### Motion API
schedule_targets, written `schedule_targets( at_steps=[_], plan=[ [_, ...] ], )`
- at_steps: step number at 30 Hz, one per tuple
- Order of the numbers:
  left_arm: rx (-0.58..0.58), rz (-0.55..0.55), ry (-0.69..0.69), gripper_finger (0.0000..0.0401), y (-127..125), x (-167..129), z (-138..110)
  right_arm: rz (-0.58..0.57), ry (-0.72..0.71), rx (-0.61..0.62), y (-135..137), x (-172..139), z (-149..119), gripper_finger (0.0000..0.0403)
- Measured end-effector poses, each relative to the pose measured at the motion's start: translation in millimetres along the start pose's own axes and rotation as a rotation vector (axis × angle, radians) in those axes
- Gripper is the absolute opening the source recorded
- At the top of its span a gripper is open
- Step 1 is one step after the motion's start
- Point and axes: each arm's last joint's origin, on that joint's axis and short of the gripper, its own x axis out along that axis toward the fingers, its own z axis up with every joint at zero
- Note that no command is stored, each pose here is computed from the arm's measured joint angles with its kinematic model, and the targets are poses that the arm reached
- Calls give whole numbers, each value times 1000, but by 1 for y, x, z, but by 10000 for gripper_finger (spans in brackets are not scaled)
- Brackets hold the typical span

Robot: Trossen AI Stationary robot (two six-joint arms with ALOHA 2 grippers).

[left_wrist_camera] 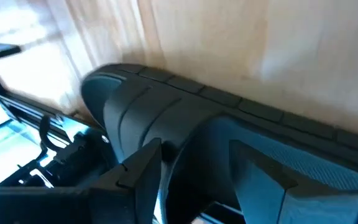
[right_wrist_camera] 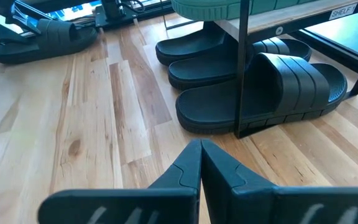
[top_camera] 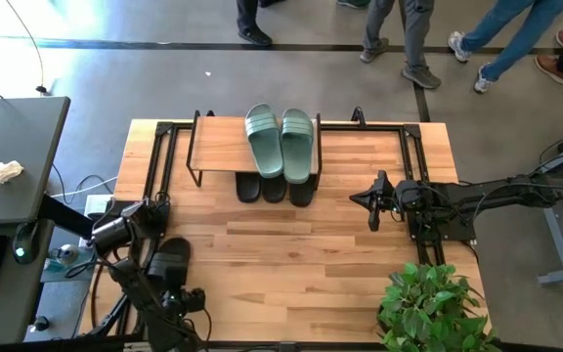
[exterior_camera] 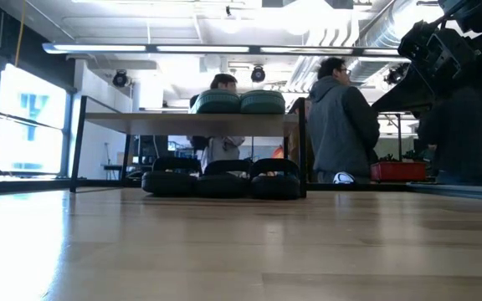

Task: Pick and place slides into the shelf
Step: Put the black slide under the shelf

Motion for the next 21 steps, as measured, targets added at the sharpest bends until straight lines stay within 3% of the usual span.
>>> schedule_targets(
  at_steps=[6, 13, 17, 21],
  plan=[
    [-42, -106, 26, 164, 10, -14, 13, -1, 3, -1, 0, 0, 0, 0],
    [41, -184, -108, 126, 20, -49, 22, -2, 6, -1, 0, 0, -1, 0],
    [125, -185, -259, 107, 30, -74, 29, -2, 7, -2, 0, 0, -1, 0],
    [125, -91, -511, 81, 46, -104, 29, -2, 8, -2, 0, 0, -1, 0]
  ],
)
